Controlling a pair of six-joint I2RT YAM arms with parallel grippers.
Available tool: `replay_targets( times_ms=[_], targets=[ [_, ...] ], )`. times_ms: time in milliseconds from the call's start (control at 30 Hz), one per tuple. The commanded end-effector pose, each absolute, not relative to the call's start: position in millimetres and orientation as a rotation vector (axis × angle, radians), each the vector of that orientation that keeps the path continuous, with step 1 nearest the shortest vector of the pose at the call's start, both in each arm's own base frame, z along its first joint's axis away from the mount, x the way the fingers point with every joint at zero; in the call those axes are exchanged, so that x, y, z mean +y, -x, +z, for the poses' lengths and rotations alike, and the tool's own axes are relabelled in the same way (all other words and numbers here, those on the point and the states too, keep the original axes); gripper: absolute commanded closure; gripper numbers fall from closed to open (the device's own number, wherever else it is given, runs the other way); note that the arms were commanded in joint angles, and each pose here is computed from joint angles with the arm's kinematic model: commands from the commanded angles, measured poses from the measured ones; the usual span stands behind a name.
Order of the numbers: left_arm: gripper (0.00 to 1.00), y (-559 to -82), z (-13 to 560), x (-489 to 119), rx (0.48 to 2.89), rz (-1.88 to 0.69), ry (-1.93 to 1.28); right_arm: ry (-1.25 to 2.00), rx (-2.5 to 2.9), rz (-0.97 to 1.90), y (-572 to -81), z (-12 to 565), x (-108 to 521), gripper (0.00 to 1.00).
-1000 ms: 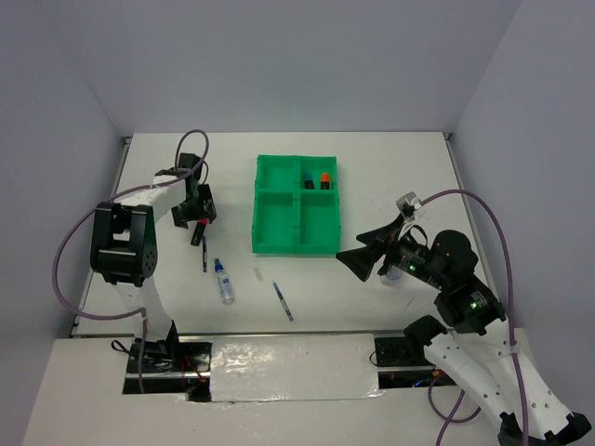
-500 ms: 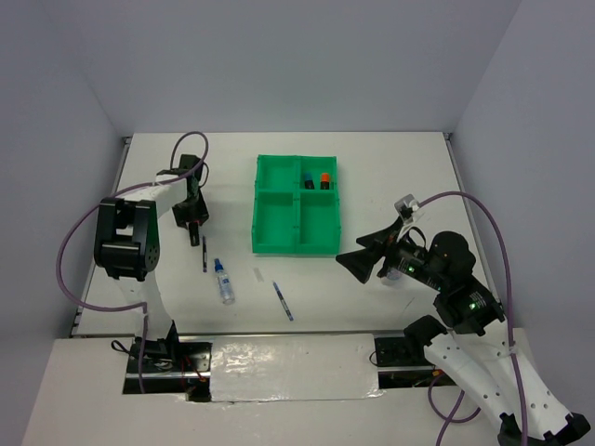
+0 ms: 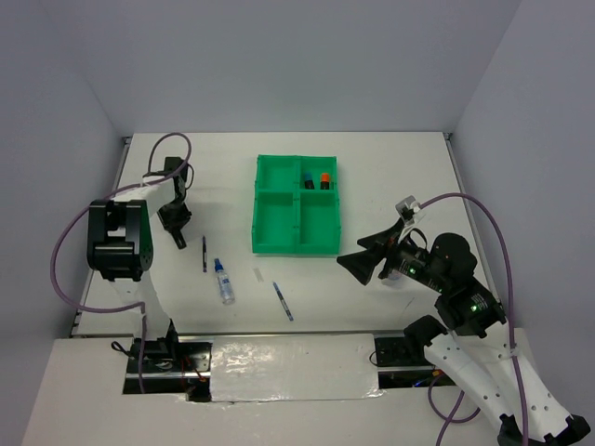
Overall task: Sort the stationery into containers
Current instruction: Pick up the pen from the center of the board.
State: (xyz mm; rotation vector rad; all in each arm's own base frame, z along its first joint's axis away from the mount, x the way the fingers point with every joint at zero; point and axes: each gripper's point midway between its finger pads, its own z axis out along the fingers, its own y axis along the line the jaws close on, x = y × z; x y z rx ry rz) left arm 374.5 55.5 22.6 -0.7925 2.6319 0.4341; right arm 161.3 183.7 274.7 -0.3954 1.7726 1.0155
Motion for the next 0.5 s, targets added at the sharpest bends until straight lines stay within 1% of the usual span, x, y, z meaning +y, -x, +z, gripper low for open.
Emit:
replay_targets(
  times_ms=[0, 167, 300, 333, 400, 433, 467],
  targets=[
    [1.00, -359.9, 44.2, 66.4, 2.565, 0.468, 0.879, 0.422, 1.756, 1.025, -158.6, 274.6, 185.8, 0.00],
    [1.00, -374.3, 132.6, 63.6, 2.364, 0.334, 0.849, 0.416, 1.748, 1.023, -160.8, 274.9, 186.0, 0.00],
    [1.00, -388.9, 201.7, 36.4, 2.241, 0.132, 0.746, 0.376, 1.759, 0.984, -166.0, 276.9, 180.7, 0.00],
    [1.00, -394.3, 211.6, 6.0, 2.238, 0.069, 0.654, 0.352, 1.762, 0.962, -168.9, 276.9, 177.3, 0.00],
    [1.00, -409.2, 236.8, -35.1, 2.194, -0.074, 0.558, 0.320, 1.762, 0.932, -171.9, 280.6, 172.0, 0.00],
    [1.00, -412.4, 245.4, -73.4, 2.190, -0.162, 0.458, 0.280, 1.764, 0.890, -175.2, 284.7, 164.4, 0.00],
    [1.00, -416.9, 253.7, -96.2, 2.175, -0.223, 0.417, 0.259, 1.763, 0.871, -176.1, 287.5, 160.3, 0.00]
  ],
)
